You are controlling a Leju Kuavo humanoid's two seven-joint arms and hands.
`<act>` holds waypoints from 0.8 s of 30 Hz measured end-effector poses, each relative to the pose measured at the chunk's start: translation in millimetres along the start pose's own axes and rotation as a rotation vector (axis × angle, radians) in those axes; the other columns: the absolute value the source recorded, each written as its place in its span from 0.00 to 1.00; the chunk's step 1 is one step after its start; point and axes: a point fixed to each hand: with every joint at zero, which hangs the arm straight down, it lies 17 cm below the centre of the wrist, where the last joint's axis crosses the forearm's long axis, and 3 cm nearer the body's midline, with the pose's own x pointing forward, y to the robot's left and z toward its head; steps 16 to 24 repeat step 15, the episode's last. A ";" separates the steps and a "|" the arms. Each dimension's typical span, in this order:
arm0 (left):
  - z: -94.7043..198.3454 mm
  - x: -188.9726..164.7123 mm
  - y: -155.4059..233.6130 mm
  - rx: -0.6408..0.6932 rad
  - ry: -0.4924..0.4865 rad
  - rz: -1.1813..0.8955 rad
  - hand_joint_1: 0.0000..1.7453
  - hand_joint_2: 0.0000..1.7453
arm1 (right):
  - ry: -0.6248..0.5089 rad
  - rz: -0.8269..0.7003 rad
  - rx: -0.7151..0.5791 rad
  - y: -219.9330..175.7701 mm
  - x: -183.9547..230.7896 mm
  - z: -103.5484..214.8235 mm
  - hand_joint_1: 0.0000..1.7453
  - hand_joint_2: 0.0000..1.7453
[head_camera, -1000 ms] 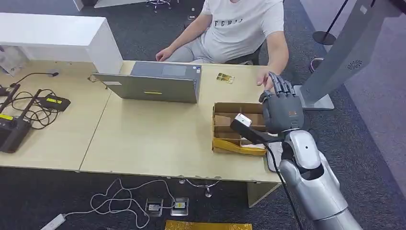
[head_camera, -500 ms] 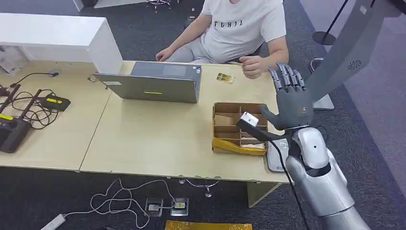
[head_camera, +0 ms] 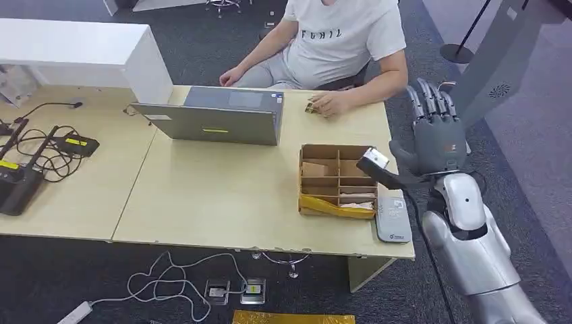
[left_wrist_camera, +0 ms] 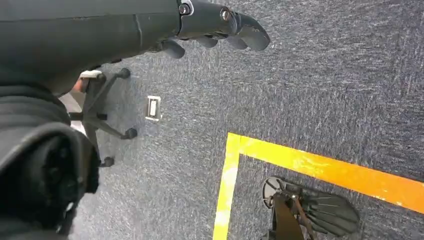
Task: Pass the card to the sensor for recognition and then transmit it.
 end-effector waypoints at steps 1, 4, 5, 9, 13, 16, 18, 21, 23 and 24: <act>0.0 0.0 0.1 0.000 0.000 0.000 0.00 0.00 | 0.001 0.002 0.002 0.9 -1.3 0.3 0.00 1.00; 0.0 0.0 0.1 0.000 0.000 0.000 0.00 0.00 | 0.003 0.006 0.008 3.2 -3.3 1.1 0.00 1.00; 0.0 0.0 0.2 0.001 0.000 0.001 0.00 0.00 | 0.004 0.006 0.010 3.9 -3.9 1.2 0.00 1.00; -0.2 -0.9 1.1 0.006 0.006 0.005 0.00 0.00 | -0.003 0.006 -0.045 -6.5 -7.0 -1.5 0.00 1.00; -0.2 -1.4 1.1 0.006 0.010 0.006 0.00 0.00 | -0.001 0.008 -0.125 -24.8 -23.1 -13.8 0.00 1.00; -0.1 -1.7 0.9 0.006 0.011 0.008 0.00 0.00 | -0.011 -0.010 -0.190 -35.5 -37.9 -15.5 0.00 1.00; -0.1 -1.7 0.9 0.006 0.011 0.008 0.00 0.00 | -0.011 -0.010 -0.190 -35.5 -37.9 -15.5 0.00 1.00; -0.1 -1.7 0.9 0.006 0.011 0.008 0.00 0.00 | -0.011 -0.010 -0.190 -35.5 -37.9 -15.5 0.00 1.00; -0.1 -1.7 0.9 0.006 0.011 0.008 0.00 0.00 | -0.011 -0.010 -0.190 -35.5 -37.9 -15.5 0.00 1.00; -0.1 -1.7 0.9 0.006 0.011 0.008 0.00 0.00 | -0.011 -0.010 -0.190 -35.5 -37.9 -15.5 0.00 1.00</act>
